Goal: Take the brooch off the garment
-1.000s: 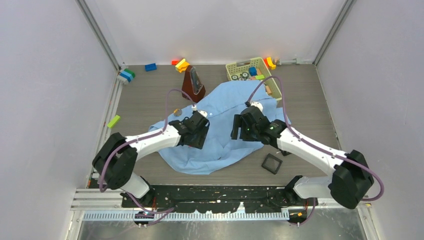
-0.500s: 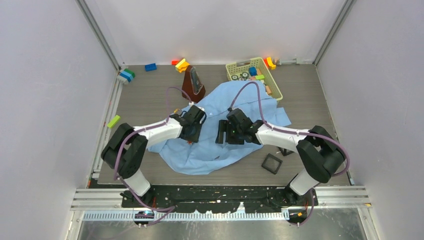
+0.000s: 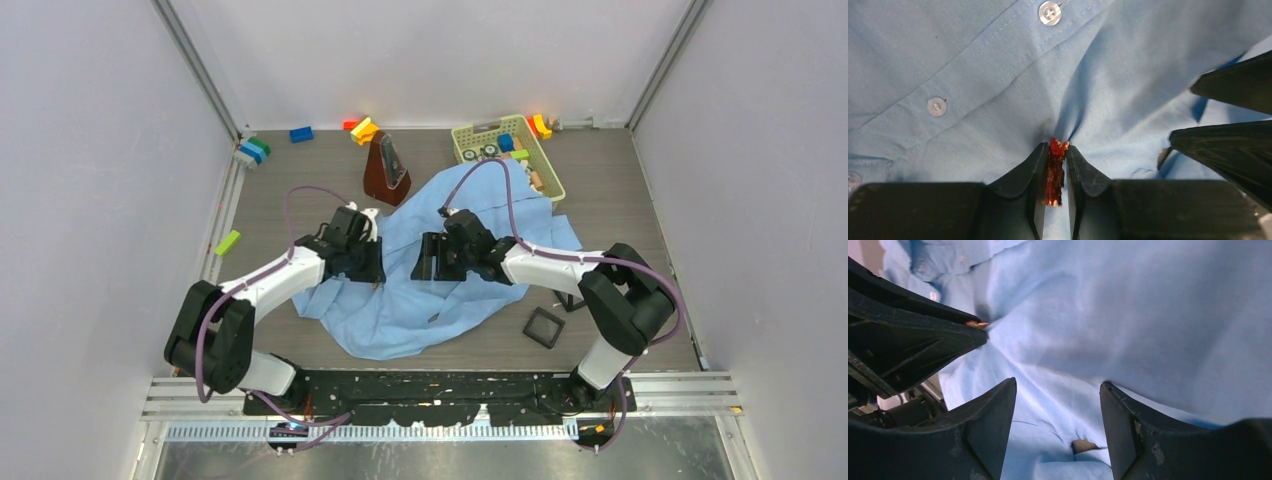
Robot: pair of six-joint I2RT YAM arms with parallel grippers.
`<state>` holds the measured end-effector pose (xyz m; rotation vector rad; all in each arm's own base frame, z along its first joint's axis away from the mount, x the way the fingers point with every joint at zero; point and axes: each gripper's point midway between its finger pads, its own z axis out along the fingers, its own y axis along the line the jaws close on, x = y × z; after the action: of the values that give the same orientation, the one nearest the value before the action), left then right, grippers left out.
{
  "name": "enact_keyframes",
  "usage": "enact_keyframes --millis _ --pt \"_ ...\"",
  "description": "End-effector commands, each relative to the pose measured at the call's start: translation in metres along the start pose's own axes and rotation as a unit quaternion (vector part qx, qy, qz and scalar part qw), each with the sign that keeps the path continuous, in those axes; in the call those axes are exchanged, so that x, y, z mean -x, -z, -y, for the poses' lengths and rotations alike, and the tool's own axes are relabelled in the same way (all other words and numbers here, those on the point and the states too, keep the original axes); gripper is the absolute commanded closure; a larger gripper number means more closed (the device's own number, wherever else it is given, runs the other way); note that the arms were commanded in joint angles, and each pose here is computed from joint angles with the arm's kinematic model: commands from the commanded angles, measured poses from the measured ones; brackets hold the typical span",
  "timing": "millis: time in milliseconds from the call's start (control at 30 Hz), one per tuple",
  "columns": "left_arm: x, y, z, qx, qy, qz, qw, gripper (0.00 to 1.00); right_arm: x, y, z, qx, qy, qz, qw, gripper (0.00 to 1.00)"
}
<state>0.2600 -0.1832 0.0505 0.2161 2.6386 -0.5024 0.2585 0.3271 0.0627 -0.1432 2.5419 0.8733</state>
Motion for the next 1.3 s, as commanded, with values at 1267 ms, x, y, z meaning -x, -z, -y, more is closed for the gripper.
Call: enact_keyframes --millis 1267 --pt "0.0 0.008 -0.012 0.023 -0.009 -0.001 1.0 0.9 0.003 -0.004 -0.052 0.075 0.031 0.03 0.996 0.35"
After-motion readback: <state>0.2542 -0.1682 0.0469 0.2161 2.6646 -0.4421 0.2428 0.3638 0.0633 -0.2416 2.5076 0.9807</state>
